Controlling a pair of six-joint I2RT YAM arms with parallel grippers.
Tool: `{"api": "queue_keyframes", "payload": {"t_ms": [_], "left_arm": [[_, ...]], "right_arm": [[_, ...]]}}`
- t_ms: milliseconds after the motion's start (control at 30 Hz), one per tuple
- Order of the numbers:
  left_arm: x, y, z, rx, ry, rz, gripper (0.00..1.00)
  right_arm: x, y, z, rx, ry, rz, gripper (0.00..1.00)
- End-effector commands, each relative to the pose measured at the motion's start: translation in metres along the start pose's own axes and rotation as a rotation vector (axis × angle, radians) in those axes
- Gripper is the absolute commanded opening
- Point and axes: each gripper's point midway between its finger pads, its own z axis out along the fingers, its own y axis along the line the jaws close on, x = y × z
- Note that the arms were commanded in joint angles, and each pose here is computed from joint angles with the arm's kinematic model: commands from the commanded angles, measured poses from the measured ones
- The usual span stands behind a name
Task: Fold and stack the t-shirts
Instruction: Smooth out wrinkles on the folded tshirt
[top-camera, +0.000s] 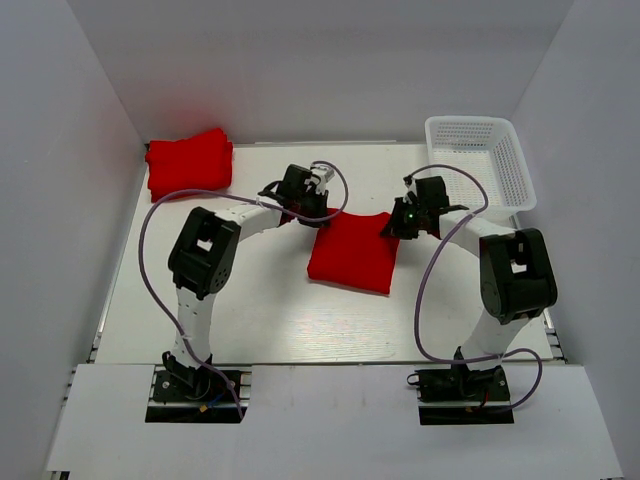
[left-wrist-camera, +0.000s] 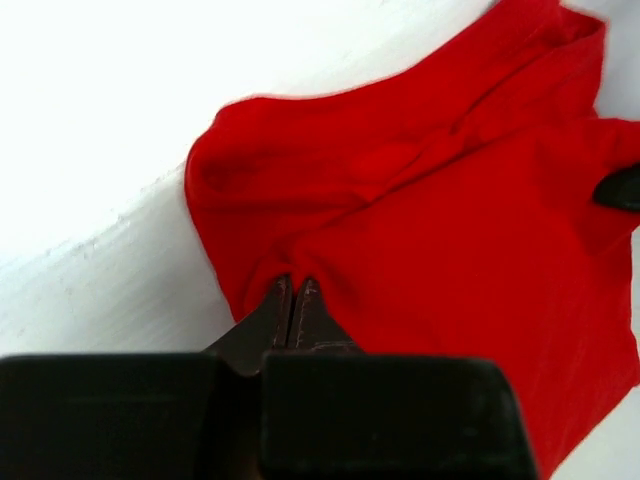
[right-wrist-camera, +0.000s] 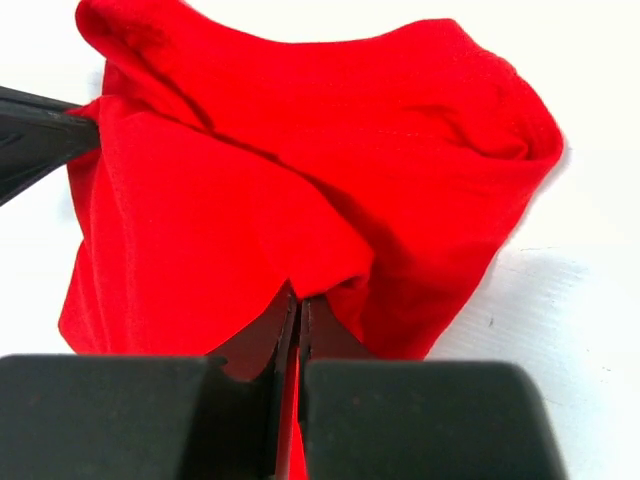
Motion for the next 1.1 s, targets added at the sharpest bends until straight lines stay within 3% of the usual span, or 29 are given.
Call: {"api": "queue_keyframes", "payload": {"t_ms": [0, 133, 400, 567, 767, 800, 933, 1033, 1067], "left_arm": [[-0.037, -0.024, -0.027, 0.081, -0.138, 0.062, 0.00], [-0.046, -0.043, -0.065, 0.102, -0.218, 0.126, 0.00], [-0.040, -0.068, -0.127, 0.136, -0.314, 0.177, 0.00], [-0.058, -0.073, -0.136, 0.137, -0.373, 0.195, 0.00], [-0.091, -0.061, -0.114, 0.101, -0.402, 0.199, 0.00], [-0.081, -0.052, -0.092, 0.092, -0.351, 0.182, 0.00], [-0.093, -0.035, -0.053, 0.069, -0.337, 0.189, 0.00], [-0.116, -0.027, -0.037, 0.035, -0.377, 0.203, 0.00], [-0.104, -0.017, -0.014, 0.026, -0.321, 0.186, 0.00]], "right_arm": [[-0.026, 0.016, -0.018, -0.032, -0.092, -0.049, 0.00], [-0.015, 0.022, -0.034, -0.051, -0.087, -0.070, 0.00], [-0.003, 0.036, -0.083, -0.076, -0.195, -0.112, 0.00], [-0.014, 0.035, -0.091, -0.049, -0.253, -0.117, 0.00], [-0.035, 0.015, -0.075, 0.065, -0.261, -0.072, 0.00], [-0.041, 0.014, -0.074, 0.074, -0.269, -0.058, 0.00], [-0.054, -0.003, -0.059, 0.141, -0.276, -0.020, 0.00], [-0.056, -0.023, -0.035, 0.200, -0.242, 0.015, 0.00], [-0.058, -0.026, -0.032, 0.208, -0.239, 0.020, 0.00]]}}
